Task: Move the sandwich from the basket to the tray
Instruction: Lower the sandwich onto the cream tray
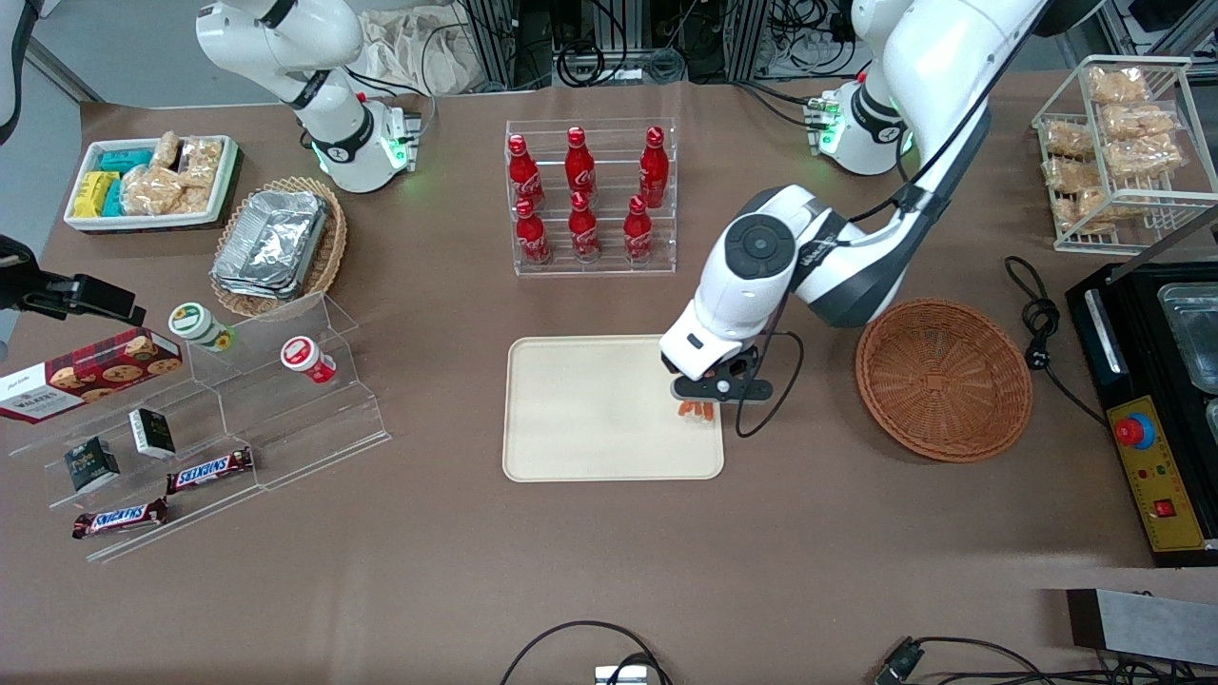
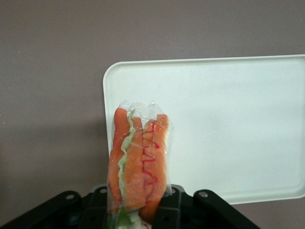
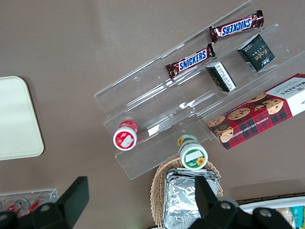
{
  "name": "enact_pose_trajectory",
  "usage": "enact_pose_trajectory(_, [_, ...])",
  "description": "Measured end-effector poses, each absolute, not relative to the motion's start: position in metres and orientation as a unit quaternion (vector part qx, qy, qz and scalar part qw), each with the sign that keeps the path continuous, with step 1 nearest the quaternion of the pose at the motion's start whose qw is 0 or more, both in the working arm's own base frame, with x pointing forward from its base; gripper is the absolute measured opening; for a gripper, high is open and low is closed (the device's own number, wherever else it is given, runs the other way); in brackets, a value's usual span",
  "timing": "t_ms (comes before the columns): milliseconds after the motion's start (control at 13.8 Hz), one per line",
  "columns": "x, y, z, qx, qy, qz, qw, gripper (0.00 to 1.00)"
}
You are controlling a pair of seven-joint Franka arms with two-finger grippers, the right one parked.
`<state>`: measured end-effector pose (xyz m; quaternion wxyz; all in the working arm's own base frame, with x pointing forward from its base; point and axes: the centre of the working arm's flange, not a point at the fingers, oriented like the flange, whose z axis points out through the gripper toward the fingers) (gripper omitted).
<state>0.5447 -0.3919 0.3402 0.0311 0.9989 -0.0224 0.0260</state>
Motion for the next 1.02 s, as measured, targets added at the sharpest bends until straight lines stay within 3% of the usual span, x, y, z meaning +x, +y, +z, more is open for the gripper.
enact_pose_trajectory(580, [0.541, -0.43, 0.261, 0.999, -0.029, 0.028, 0.012, 0.3])
enact_pose_trajectory(1016, [0.542, -0.435, 0.241, 0.999, -0.029, 0.021, 0.024, 0.3])
